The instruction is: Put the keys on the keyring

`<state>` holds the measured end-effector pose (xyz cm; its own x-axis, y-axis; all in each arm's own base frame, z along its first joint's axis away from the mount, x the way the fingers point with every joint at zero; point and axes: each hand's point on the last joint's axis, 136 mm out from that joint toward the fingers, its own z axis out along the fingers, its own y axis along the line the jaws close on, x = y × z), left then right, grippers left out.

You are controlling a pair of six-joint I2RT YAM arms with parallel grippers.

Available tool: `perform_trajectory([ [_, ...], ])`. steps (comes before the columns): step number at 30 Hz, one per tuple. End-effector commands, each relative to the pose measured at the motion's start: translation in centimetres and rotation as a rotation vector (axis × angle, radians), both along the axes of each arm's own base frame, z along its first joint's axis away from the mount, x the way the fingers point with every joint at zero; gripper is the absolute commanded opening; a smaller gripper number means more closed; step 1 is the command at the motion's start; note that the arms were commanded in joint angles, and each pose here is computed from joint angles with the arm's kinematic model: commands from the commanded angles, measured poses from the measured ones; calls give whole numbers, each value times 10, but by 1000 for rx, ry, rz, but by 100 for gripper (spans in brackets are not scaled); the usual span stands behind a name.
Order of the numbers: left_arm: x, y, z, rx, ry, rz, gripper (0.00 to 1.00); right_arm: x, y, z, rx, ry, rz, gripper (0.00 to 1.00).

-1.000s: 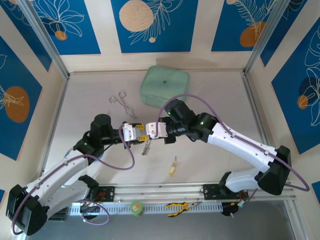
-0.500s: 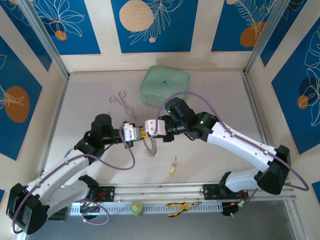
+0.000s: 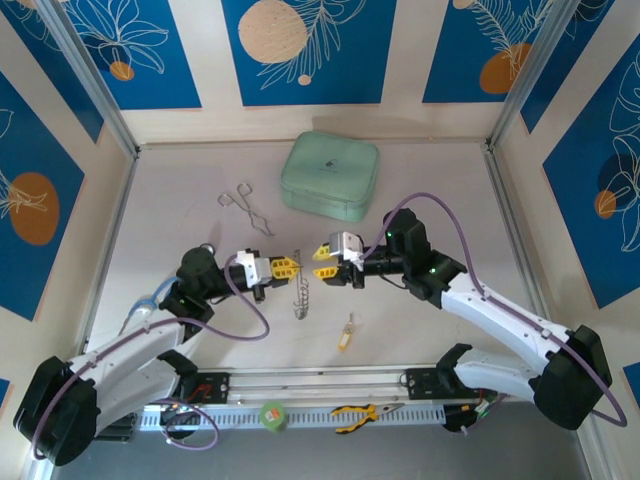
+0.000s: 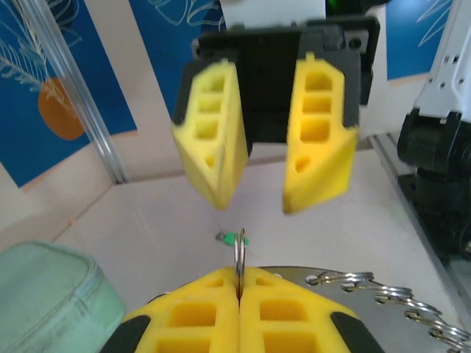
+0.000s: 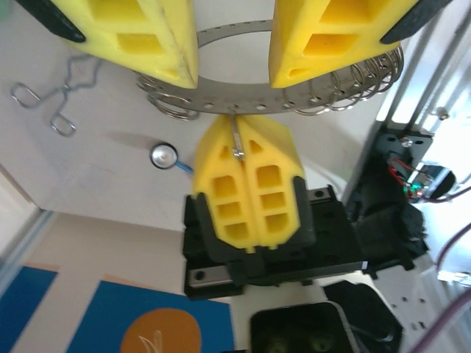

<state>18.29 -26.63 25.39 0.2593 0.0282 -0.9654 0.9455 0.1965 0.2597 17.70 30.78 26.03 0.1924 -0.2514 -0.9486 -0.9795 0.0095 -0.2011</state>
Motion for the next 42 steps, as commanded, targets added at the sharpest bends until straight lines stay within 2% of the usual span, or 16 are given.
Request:
perform_trajectory([
  [1,-15,-1,24,-90,-54,-78,0,-9,10,9,32,-17,64,32],
  [15,-23,-6,23,-91,-42,-154,0,-13,16,21,63,-41,75,27],
  [25,-24,-6,22,-83,-47,-158,0,0,12,18,27,-63,-17,27],
  [37,-23,-7,21,-69,-53,-156,0,-1,10,18,20,-62,-24,27],
  [42,-22,-7,20,-66,-52,-157,0,8,9,19,15,-63,-76,26],
])
